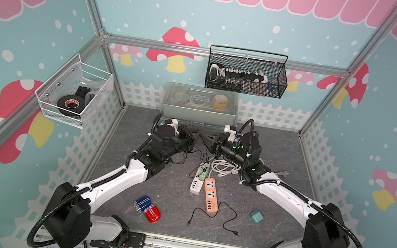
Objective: Charge the electric shaver
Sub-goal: Pick up the charging cable from the center of the board.
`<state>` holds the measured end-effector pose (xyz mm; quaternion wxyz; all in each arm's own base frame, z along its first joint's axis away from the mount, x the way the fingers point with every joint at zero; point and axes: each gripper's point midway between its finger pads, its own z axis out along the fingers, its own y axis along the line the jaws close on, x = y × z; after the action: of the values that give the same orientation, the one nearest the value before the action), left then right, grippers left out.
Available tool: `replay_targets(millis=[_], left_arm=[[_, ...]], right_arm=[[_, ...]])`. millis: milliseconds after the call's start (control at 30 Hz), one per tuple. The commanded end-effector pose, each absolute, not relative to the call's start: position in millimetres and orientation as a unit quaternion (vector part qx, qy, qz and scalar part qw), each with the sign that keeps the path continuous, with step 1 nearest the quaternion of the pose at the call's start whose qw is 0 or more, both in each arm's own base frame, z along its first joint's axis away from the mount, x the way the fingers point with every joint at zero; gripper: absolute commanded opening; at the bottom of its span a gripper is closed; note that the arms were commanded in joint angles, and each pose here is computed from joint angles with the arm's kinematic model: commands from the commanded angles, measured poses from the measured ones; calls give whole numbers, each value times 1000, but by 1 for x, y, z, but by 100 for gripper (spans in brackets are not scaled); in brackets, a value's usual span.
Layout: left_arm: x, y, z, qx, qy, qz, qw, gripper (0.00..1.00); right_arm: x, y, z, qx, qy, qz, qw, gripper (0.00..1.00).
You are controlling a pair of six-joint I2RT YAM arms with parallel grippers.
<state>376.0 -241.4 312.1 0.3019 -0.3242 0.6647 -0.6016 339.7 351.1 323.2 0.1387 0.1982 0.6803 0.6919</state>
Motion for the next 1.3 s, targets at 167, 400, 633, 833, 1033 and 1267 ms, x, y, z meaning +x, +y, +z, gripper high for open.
replay_targets(millis=[167,400,633,833,1033,1267], left_arm=[[374,-245,313,-313,664,-606,308,0],[367,-244,315,-306,667,-607,305,0],[357,-243,302,-288,698,-603,259,6],[354,-246,295,-269,712,-608,226,9],[354,-251,293,-257,716,-614,209,0],[355,-252,296,-255,714,-618,208,0]], right_arm=[[338,357,330,199,668,704,137,11],[339,358,324,199,682,693,125,0],[335,349,318,182,706,677,100,0],[330,353,321,154,716,677,72,0],[334,347,317,158,718,674,73,0],[338,347,317,161,716,675,73,0]])
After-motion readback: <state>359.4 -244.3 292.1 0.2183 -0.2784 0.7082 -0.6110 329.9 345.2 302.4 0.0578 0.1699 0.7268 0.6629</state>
